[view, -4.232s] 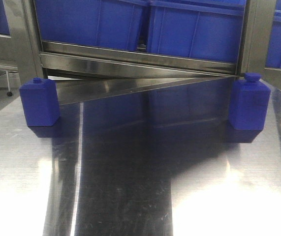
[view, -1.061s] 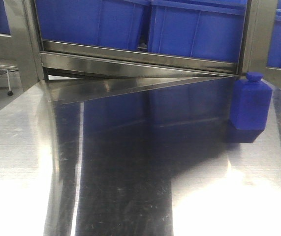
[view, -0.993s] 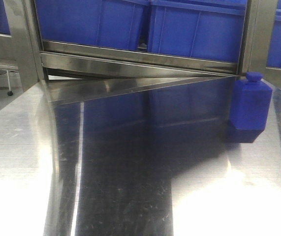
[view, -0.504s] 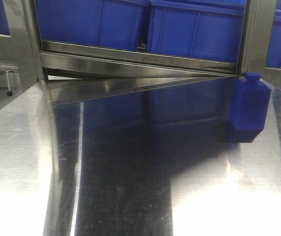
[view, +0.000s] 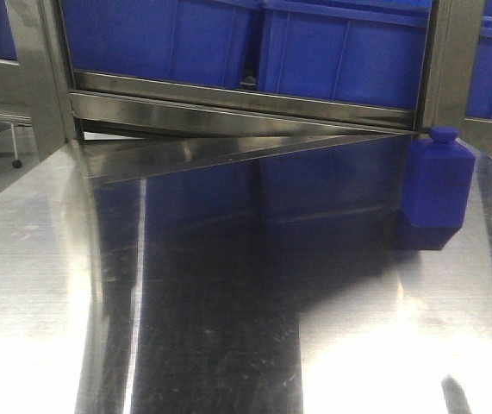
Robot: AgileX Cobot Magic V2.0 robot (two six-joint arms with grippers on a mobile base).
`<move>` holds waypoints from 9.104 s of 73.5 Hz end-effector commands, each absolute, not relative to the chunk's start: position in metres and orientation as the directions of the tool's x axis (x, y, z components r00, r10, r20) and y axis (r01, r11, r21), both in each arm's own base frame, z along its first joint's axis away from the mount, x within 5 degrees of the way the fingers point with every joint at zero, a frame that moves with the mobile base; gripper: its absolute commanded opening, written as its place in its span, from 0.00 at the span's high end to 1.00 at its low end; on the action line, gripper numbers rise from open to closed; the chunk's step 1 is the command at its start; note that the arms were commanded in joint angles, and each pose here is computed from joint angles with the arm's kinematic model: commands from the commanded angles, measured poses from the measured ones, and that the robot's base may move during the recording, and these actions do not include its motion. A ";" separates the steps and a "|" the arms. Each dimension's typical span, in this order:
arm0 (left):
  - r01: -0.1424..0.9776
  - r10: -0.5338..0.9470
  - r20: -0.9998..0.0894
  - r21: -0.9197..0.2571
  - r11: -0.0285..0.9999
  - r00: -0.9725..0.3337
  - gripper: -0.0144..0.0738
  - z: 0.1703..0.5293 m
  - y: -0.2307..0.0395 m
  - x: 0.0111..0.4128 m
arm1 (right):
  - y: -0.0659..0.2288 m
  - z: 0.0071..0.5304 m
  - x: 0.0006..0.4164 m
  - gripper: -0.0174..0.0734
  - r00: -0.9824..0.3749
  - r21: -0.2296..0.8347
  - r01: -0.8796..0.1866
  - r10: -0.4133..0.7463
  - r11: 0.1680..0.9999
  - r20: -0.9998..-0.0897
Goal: Pick and sort blue part to right shelf
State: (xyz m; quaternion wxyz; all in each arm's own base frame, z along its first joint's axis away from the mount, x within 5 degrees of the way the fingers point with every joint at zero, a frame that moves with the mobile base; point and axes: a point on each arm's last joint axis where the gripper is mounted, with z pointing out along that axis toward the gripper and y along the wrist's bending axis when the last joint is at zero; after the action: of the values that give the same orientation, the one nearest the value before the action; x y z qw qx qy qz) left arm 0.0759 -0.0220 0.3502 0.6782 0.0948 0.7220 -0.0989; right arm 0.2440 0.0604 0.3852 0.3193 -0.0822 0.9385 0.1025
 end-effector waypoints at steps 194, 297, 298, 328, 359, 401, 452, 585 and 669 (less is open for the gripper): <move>0.068 0.045 -0.973 0.062 0.996 0.227 0.48 0.361 -0.001 -0.013 | 0.017 0.334 0.083 0.57 -0.304 0.031 -0.185 -0.028 0.982 -0.952; 0.068 0.045 -0.973 0.062 0.996 0.227 0.48 0.361 -0.001 -0.013 | -0.002 0.361 -0.007 0.57 0.096 0.024 -0.192 0.044 0.981 -0.994; 0.068 0.045 -0.973 0.062 0.996 0.227 0.48 0.361 -0.001 -0.013 | -0.002 0.361 -0.007 0.57 0.096 0.024 -0.192 0.044 0.981 -0.994; 0.068 0.045 -0.973 0.062 0.996 0.227 0.48 0.361 -0.001 -0.013 | -0.002 0.361 -0.007 0.57 0.096 0.024 -0.192 0.044 0.981 -0.994; 0.069 0.043 -0.973 0.060 0.996 0.227 0.48 0.361 -0.001 -0.013 | -0.002 0.361 -0.007 0.57 0.096 0.024 -0.192 0.044 0.981 -0.994; 0.069 0.043 -0.973 0.060 0.996 0.227 0.48 0.361 -0.001 -0.013 | -0.002 0.361 -0.007 0.57 0.095 0.024 -0.192 0.043 0.981 -0.995; 0.069 0.043 -0.973 0.060 0.996 0.227 0.48 0.361 -0.001 -0.013 | -0.002 0.361 -0.007 0.57 0.095 0.024 -0.192 0.043 0.981 -0.995; 0.071 0.040 -0.973 0.057 0.996 0.227 0.48 0.361 -0.001 -0.013 | -0.002 0.361 -0.007 0.57 0.095 0.024 -0.192 0.043 0.981 -0.995; 0.071 0.040 -0.973 0.057 0.996 0.227 0.48 0.361 -0.001 -0.013 | -0.002 0.361 -0.007 0.57 0.095 0.024 -0.192 0.043 0.981 -0.995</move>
State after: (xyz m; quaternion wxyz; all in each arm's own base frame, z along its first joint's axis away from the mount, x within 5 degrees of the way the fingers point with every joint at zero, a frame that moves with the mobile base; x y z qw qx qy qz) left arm -0.0098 -0.0009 0.3449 0.7502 0.0527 0.6591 -0.0026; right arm -0.0061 -0.0012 0.3444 0.7016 -0.0582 0.7055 0.0815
